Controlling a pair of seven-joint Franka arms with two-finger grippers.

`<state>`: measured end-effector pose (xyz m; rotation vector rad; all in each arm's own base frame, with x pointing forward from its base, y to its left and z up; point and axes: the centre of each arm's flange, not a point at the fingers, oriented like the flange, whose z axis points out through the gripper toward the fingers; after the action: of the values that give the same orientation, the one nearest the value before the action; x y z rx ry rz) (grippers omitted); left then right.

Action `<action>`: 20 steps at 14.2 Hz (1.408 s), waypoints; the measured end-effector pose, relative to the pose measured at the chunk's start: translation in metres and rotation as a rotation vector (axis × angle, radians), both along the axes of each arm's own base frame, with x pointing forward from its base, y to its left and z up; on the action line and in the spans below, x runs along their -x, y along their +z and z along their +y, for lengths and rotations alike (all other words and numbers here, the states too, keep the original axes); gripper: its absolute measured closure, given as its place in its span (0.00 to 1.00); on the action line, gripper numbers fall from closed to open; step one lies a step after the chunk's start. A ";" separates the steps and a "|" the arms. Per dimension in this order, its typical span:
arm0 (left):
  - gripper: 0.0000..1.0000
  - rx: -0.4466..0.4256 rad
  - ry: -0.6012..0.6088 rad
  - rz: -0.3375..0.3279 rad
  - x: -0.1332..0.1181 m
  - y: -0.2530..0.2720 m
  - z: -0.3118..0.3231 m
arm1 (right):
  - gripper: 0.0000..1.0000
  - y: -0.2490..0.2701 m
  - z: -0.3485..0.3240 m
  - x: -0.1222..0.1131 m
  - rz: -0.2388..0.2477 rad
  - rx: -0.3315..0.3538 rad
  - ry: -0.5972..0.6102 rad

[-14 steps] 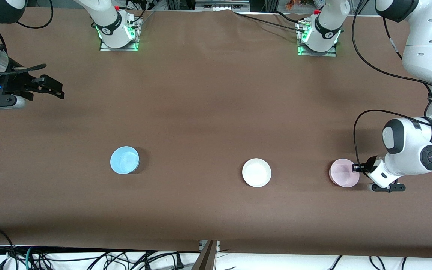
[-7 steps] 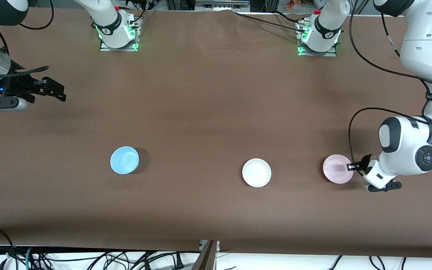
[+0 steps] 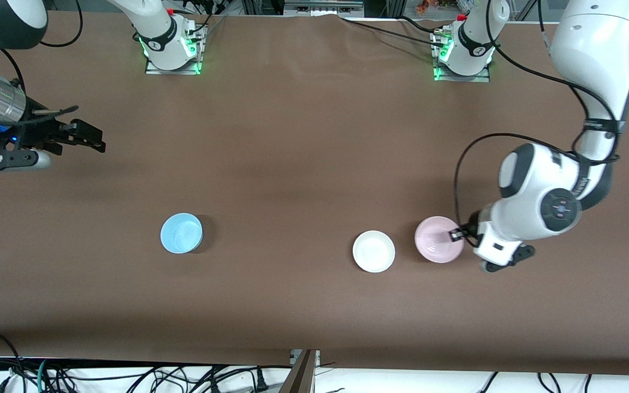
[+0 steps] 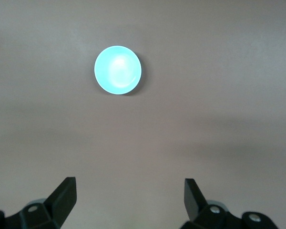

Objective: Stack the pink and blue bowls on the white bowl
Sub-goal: 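Carry the pink bowl over the white bowl while the right gripper reaches the blue bowl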

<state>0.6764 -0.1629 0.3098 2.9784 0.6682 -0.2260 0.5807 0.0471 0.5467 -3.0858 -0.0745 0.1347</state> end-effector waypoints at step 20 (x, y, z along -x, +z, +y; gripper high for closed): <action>0.97 -0.040 0.272 -0.015 -0.015 -0.059 -0.134 | 0.00 -0.187 0.034 -0.106 -0.062 0.074 0.031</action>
<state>0.6909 -0.2974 0.2509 2.8784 1.0750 -0.1721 0.6864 0.0811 0.3594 -3.1638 -0.1227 0.0441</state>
